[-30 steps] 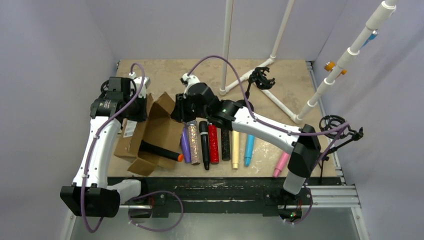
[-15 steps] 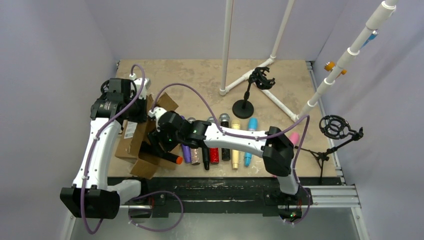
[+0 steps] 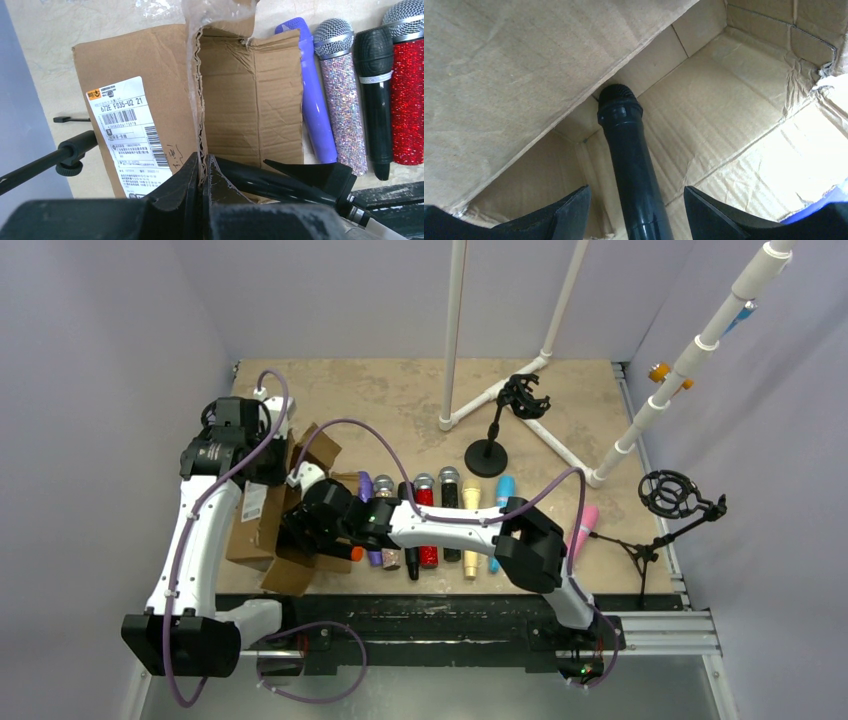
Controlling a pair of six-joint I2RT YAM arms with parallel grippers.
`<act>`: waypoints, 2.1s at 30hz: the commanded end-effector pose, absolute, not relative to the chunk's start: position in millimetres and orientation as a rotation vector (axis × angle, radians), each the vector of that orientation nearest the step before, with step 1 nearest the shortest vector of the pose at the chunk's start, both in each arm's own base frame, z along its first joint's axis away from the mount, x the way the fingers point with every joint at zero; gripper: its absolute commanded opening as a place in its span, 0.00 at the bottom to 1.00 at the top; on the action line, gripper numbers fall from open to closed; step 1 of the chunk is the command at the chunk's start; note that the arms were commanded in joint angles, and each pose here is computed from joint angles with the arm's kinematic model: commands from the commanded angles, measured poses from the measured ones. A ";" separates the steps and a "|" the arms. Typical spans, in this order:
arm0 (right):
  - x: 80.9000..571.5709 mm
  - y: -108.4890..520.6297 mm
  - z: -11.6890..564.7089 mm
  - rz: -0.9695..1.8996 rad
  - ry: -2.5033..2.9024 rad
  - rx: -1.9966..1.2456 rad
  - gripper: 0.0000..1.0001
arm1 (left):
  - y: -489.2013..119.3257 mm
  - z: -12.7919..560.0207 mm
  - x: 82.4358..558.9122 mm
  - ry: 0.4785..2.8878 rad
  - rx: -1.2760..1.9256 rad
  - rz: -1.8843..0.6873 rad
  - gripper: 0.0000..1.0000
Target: Attach the microphones to the stand
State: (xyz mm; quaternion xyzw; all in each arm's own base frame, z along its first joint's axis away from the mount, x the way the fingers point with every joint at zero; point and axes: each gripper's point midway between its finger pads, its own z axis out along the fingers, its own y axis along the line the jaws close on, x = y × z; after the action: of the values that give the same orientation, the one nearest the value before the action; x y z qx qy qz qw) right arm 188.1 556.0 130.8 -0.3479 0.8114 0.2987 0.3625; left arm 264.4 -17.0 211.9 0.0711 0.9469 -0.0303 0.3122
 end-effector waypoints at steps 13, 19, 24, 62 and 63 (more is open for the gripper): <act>160.8 546.2 122.0 0.935 2.006 -0.885 0.71 | -35.3 226.0 260.8 2.445 0.220 -0.183 0.00; 157.1 547.9 136.5 0.993 1.970 -0.872 0.72 | -34.5 225.3 258.7 2.451 0.224 -0.177 0.00; 164.2 553.6 120.5 0.916 2.009 -0.899 0.72 | -35.7 225.3 257.2 2.451 0.224 -0.187 0.00; 168.1 534.7 174.9 0.893 2.075 -0.729 0.00 | -35.9 240.5 262.3 2.416 0.217 -0.180 0.00; 168.3 530.5 176.3 0.899 2.086 -0.710 0.00 | -36.9 242.3 263.6 2.412 0.219 -0.182 0.00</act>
State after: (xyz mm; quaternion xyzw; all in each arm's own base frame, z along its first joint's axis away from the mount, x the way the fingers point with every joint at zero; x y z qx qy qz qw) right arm 162.9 537.2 121.1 -0.3342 0.8188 0.3106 0.3483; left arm 250.7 -33.7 214.1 0.0840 0.9473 -0.0690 0.3015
